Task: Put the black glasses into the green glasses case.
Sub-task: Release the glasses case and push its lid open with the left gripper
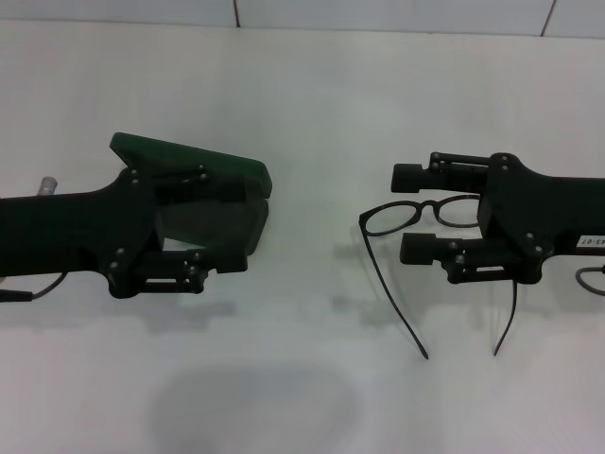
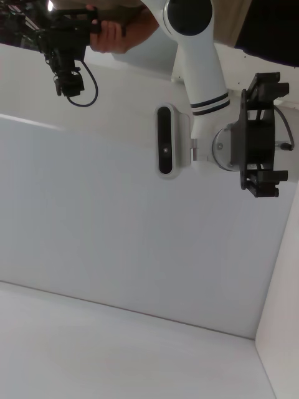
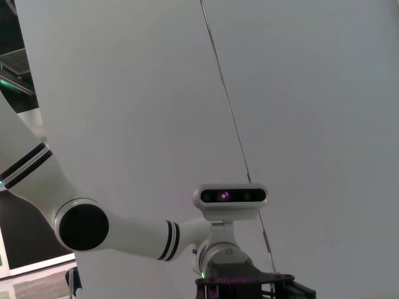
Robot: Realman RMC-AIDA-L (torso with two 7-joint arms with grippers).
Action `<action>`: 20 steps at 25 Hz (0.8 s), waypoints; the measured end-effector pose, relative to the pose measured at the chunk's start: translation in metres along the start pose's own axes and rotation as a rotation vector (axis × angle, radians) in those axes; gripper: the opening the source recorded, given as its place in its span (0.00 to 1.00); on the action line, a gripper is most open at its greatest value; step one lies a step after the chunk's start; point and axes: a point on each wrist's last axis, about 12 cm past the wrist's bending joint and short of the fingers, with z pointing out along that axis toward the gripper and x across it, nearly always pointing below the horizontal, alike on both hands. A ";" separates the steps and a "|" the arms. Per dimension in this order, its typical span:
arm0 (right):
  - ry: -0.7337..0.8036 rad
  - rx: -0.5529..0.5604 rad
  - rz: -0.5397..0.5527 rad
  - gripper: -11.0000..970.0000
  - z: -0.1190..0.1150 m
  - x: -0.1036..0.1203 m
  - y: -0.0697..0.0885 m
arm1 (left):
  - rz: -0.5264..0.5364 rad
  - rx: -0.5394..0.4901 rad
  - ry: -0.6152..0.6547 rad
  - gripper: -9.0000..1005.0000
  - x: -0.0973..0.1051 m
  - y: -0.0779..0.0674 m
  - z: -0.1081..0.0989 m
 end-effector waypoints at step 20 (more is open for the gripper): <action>-0.137 0.208 -0.117 0.78 -0.028 0.020 0.008 | 0.214 -0.052 0.223 0.77 -0.096 0.013 0.010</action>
